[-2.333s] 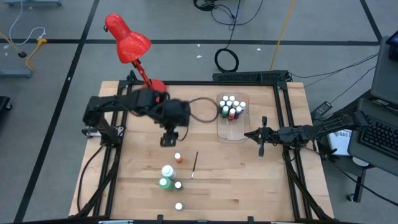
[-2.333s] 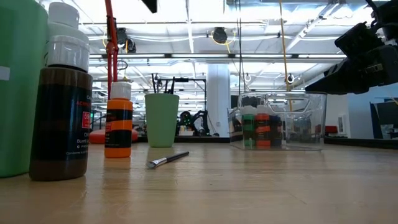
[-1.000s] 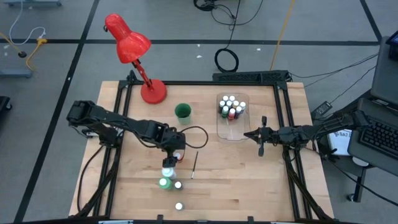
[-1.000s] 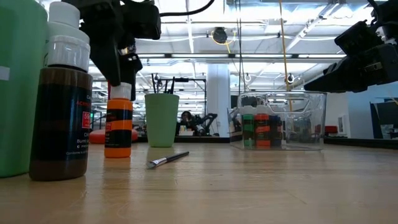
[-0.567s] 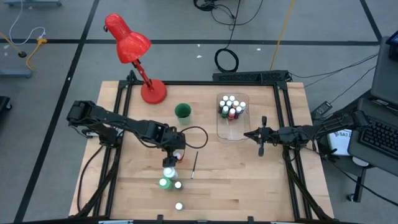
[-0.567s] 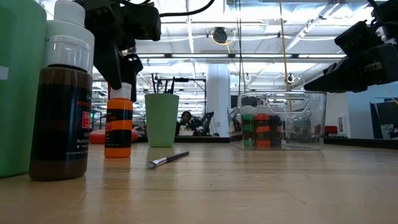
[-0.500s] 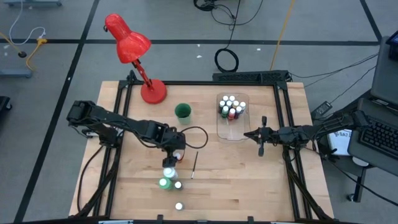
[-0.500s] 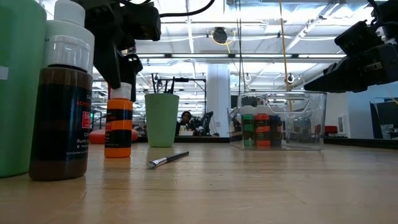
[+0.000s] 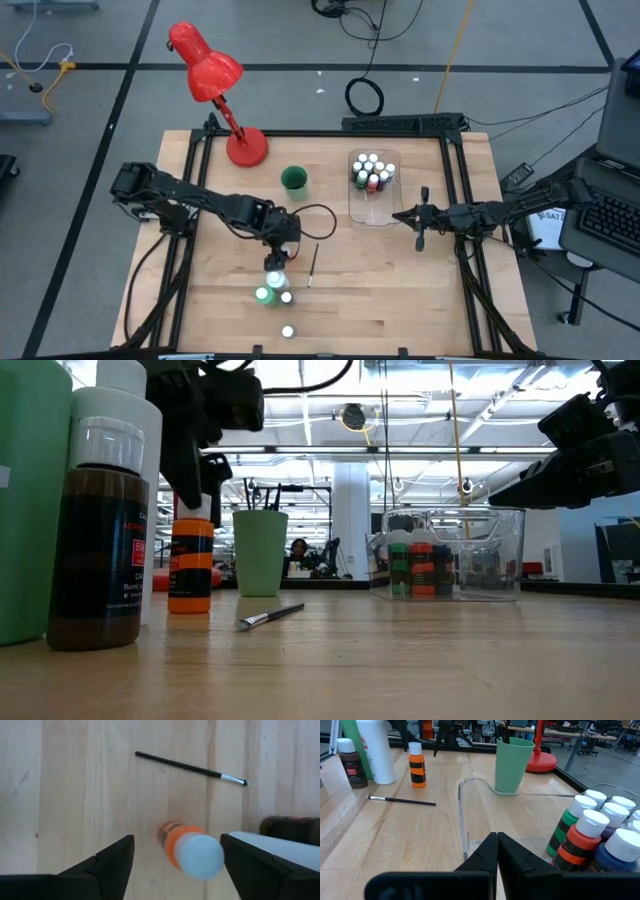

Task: Pick & Place Paint Supplies
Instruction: Put the orange paint bottle into the transparent bin

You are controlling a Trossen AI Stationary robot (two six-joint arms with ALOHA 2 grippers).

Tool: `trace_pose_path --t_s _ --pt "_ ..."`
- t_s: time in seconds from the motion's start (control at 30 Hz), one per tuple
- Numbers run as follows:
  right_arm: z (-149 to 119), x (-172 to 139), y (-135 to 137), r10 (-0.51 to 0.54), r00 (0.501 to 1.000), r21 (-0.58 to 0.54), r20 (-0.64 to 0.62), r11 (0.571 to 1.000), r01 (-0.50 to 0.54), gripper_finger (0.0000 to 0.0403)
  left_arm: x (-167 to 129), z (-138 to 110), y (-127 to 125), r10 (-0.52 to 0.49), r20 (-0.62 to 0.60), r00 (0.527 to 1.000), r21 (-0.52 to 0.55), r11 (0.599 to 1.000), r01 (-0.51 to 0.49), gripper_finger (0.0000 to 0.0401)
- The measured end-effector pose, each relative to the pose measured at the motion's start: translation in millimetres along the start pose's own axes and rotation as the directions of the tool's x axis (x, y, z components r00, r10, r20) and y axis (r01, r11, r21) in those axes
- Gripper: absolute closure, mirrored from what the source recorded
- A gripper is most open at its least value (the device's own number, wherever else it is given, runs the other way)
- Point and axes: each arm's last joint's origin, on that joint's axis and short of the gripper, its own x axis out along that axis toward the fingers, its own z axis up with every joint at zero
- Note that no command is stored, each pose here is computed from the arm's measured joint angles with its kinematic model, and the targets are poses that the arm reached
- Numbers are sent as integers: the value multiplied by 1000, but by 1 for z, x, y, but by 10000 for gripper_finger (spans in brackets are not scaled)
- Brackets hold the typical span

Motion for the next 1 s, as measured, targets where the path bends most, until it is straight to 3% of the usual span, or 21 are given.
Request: trace_pose_path --t_s 0.3,0.53,0.83,1.0 --pt "0 0 0 -2 1000 -1 -1 1000 2 399 0 -2 8 24 -29 999 21 1000 -24 180" --pt "0 0 0 -2 1000 -1 -1 1000 2 399 -2 3 16 34 2 999 50 998 -35 299" --pt "0 0 0 -2 1000 -1 -2 1000 2 399 -38 42 24 61 170 984 -19 998 -59 303" --pt "0 0 0 -2 1000 -4 -1 1000 2 399 -90 87 20 78 399 914 33 994 -100 303"
